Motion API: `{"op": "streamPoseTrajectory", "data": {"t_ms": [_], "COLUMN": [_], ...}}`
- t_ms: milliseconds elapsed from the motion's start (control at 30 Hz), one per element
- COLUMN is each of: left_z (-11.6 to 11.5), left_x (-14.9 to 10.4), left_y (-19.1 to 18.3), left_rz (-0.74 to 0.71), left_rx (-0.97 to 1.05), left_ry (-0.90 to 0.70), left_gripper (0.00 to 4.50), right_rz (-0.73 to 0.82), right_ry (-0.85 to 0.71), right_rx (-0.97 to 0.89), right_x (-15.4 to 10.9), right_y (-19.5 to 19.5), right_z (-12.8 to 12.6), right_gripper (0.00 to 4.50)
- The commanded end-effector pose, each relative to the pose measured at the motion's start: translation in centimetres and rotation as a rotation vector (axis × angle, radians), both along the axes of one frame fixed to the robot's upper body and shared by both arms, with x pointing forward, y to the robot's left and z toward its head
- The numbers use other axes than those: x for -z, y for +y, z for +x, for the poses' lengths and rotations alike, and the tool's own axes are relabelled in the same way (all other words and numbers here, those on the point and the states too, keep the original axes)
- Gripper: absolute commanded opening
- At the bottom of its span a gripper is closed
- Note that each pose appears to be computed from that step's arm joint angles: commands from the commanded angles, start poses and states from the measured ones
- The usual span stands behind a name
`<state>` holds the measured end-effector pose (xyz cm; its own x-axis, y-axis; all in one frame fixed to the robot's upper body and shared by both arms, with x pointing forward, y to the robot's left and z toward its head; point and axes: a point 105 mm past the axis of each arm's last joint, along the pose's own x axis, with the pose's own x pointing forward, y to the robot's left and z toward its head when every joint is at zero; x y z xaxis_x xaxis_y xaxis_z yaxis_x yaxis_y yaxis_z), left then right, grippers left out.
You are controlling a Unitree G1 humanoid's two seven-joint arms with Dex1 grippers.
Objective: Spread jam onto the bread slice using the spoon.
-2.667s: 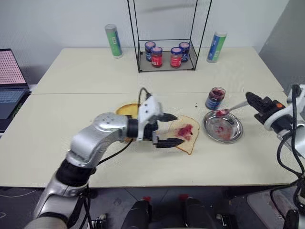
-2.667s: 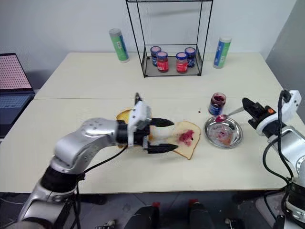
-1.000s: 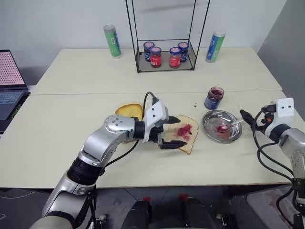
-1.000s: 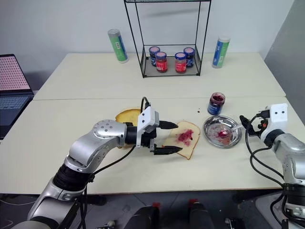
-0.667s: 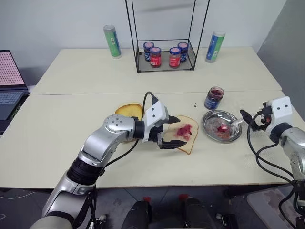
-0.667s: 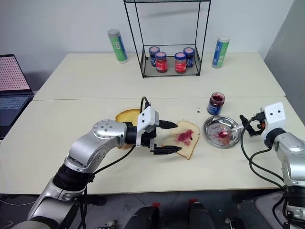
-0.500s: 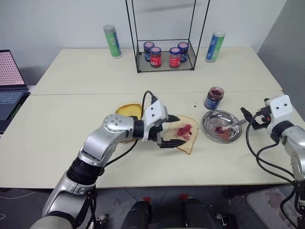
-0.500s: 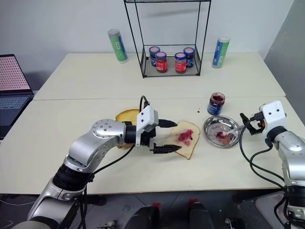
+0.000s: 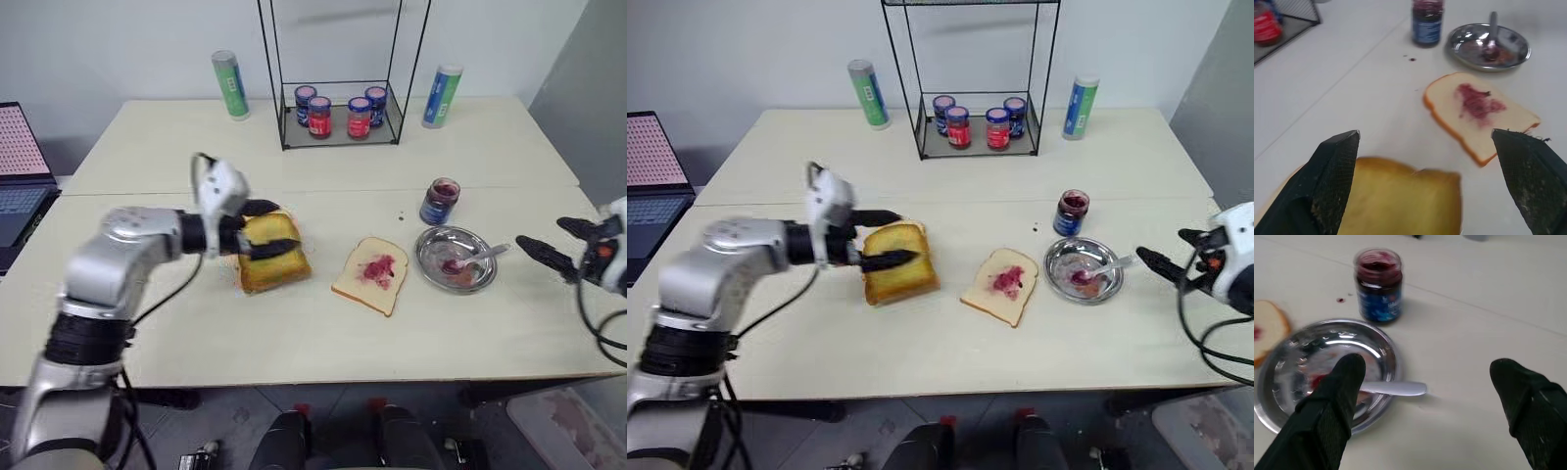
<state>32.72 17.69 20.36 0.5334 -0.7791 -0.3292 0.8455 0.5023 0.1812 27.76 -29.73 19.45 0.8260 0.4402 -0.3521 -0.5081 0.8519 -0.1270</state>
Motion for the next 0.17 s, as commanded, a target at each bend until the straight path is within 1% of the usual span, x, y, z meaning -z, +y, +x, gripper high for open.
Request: {"op": "streamPoseTrajectory", "data": {"t_ms": [33,100,167], "left_z": [-1.3,-2.0,-2.4], "left_x": [-1.1,-1.3,-1.4], "left_y": [3.7,5.5,6.1], "left_rz": [0.012,0.006,-0.011], "left_rx": [-0.066,-0.098,-0.117], "left_ry": [0.036,0.065,0.078], "left_gripper": [4.5,4.5,4.5], "right_rz": [0.045,0.045,0.045], "right_ry": [0.115,0.167,0.199], "right_rx": [-0.103,-0.117,-0.114], "right_x": [-1.6,-1.6,-1.3], "right_y": [0.4,0.2,-0.3], "right_z": [-2.8,-3.7,-4.3], "right_gripper": [4.43,4.43,4.43]}}
